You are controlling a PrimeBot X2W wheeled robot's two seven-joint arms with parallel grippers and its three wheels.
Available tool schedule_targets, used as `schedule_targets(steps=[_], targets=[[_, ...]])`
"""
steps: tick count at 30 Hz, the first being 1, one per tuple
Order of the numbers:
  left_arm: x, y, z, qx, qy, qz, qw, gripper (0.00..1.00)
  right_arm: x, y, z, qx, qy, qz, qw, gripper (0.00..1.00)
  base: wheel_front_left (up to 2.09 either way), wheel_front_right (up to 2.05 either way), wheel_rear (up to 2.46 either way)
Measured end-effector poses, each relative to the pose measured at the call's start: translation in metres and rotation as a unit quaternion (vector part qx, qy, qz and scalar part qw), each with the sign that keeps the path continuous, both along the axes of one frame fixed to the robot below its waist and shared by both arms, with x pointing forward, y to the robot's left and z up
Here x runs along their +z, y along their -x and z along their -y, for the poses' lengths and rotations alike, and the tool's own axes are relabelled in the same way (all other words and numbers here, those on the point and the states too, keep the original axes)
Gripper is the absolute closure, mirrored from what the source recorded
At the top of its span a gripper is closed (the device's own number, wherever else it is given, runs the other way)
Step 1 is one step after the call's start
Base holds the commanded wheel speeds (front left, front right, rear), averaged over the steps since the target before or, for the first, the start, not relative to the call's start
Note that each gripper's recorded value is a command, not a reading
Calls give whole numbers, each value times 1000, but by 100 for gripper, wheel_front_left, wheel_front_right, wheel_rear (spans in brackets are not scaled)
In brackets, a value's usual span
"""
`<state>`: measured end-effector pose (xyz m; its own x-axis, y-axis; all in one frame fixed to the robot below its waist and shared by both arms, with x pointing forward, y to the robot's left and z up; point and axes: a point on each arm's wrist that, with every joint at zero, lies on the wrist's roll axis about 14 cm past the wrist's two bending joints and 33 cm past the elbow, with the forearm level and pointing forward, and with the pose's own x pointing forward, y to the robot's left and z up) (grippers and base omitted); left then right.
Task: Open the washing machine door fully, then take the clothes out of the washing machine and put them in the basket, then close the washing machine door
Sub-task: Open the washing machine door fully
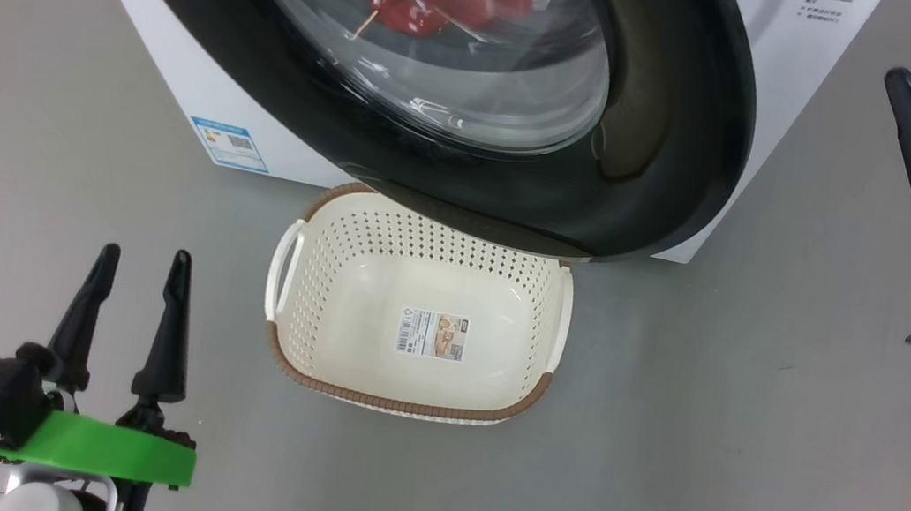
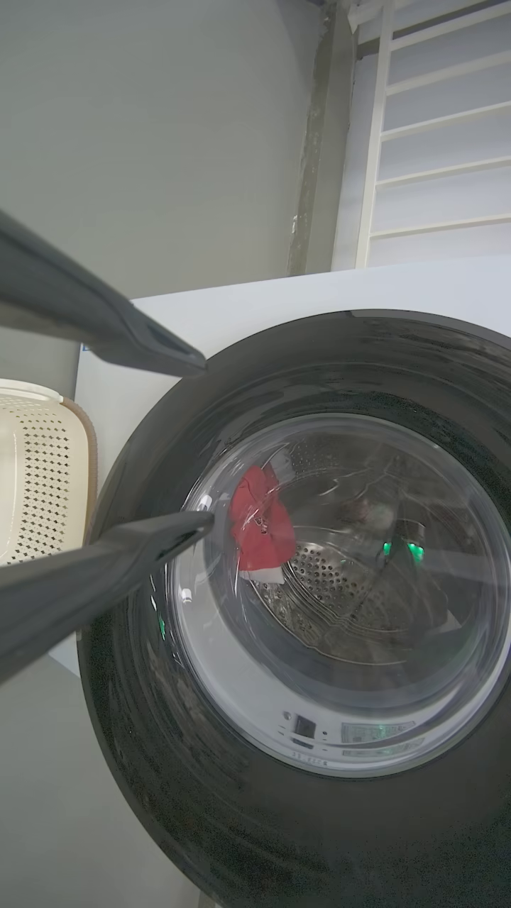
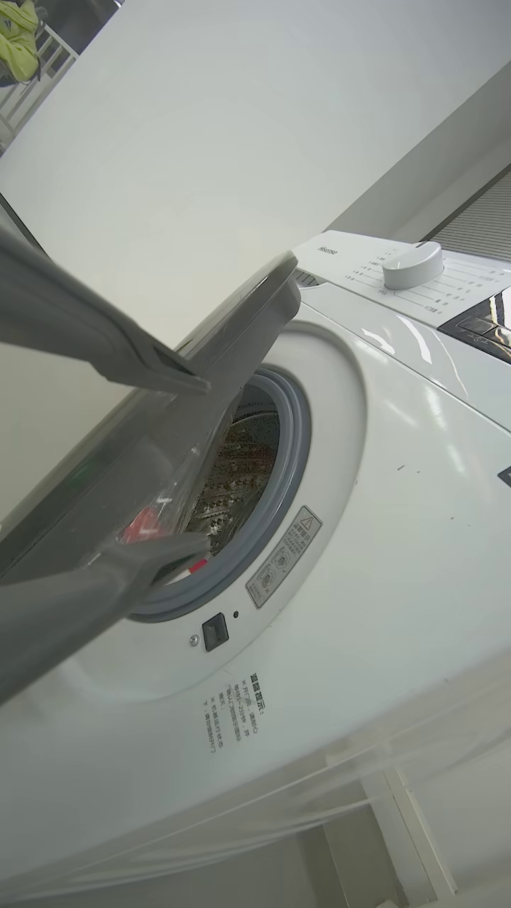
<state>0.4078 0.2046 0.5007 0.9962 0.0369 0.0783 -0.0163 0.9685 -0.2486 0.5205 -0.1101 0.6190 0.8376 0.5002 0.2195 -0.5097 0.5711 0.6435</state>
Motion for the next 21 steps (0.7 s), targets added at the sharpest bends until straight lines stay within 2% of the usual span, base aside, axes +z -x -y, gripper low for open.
schedule_targets(steps=[4, 9, 12, 21], targets=[[0, -2, 2, -4, -4, 1, 1000, 0, -2, 10, 11, -46, 19, 45, 998, 0, 0, 0, 0], [1, -5, 5, -9, -6, 4, 1000, 0, -22, 21, 25, -92, 53, 65, 992, 0, 0, 0, 0], [1, -6, 6, -11, -8, 3, 1000, 0, -32, 27, 26, -105, 62, 72, 990, 0, 0, 0, 0], [-7, -11, 5, -10, -8, -5, 1000, 0, -81, 32, 20, -120, 152, 64, 979, 0, 0, 0, 0]])
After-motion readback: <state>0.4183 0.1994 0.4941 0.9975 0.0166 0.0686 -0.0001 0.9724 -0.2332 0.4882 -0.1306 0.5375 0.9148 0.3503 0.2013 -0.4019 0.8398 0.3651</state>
